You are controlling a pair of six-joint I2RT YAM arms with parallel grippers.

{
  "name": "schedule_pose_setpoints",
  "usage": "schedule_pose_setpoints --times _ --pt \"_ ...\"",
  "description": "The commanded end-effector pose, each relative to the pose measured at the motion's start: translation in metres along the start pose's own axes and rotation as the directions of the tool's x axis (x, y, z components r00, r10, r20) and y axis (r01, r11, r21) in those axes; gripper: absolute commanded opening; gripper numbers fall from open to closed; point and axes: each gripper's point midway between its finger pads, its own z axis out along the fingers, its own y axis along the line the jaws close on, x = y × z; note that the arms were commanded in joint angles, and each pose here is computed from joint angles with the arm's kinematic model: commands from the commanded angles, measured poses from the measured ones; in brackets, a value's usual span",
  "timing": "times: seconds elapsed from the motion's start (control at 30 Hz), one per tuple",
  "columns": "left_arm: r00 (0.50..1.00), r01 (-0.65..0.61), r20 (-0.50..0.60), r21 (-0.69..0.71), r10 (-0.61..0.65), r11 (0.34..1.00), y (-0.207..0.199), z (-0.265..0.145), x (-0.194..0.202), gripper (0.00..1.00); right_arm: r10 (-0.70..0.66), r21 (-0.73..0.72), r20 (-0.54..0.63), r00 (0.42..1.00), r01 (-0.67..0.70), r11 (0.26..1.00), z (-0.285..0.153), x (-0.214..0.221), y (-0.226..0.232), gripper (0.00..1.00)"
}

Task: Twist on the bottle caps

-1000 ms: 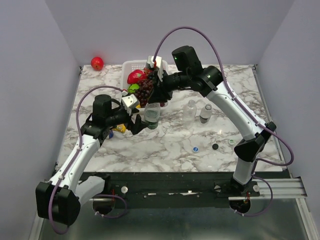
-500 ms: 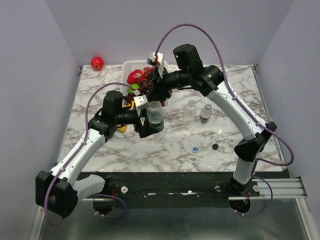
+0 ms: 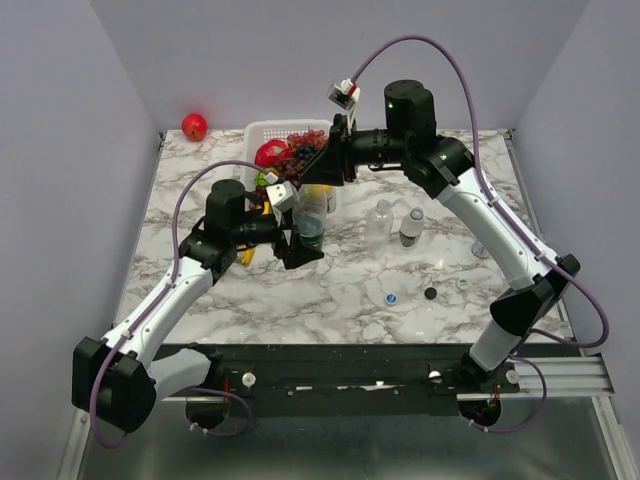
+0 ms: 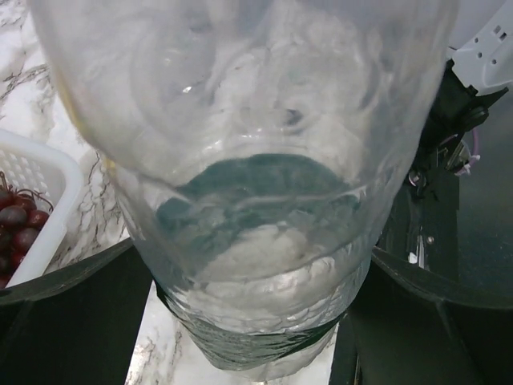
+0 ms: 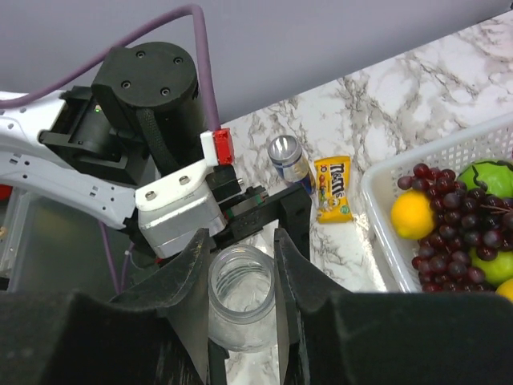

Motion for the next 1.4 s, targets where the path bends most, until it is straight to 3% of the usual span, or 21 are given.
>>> schedule_pose_setpoints --times 0.0,0.5,0.87,0.97,1.1,1.13,1.27,1.37 --pt "0.999 0.003 0.047 0.022 -0.004 1.0 0.0 0.006 -0.015 0.99 0.038 -0.068 0.038 0.999 -0.036 0.997 0.0 -0.01 0.018 0.01" --pt "0.992 0.075 0.095 0.086 -0.083 0.994 -0.012 0.009 -0.025 0.98 0.06 -0.027 0.031 0.998 -0.059 0.998 0.005 -0.002 0.006 0.01" --pt "0.999 0.034 0.036 0.099 -0.038 0.994 -0.012 0.008 -0.006 0.92 0.023 -0.033 0.047 0.999 -0.021 0.999 0.0 -0.01 0.011 0.01" --pt "0.999 0.027 0.033 0.099 -0.03 0.995 -0.011 0.009 -0.004 0.87 0.025 -0.041 0.037 0.999 -0.024 0.999 0.0 -0.005 0.011 0.01" --pt "1.0 0.003 0.031 0.08 -0.006 0.997 -0.007 0.009 -0.003 0.7 0.002 -0.049 0.036 0.999 -0.001 0.999 -0.001 -0.006 0.013 0.01" --pt "0.999 -0.004 0.033 0.078 0.001 0.997 -0.007 0.009 -0.004 0.68 0.001 -0.056 0.032 0.999 0.001 0.998 -0.001 -0.005 0.014 0.03" --pt "0.998 -0.065 0.026 0.072 0.064 0.995 -0.007 0.006 -0.002 0.61 -0.031 -0.023 0.018 0.999 0.032 0.999 -0.014 -0.006 0.019 0.5" --pt "0.986 -0.164 0.026 0.097 0.162 0.982 -0.008 0.004 0.001 0.52 -0.09 0.076 0.029 0.996 0.087 0.993 -0.032 -0.014 0.015 0.67"
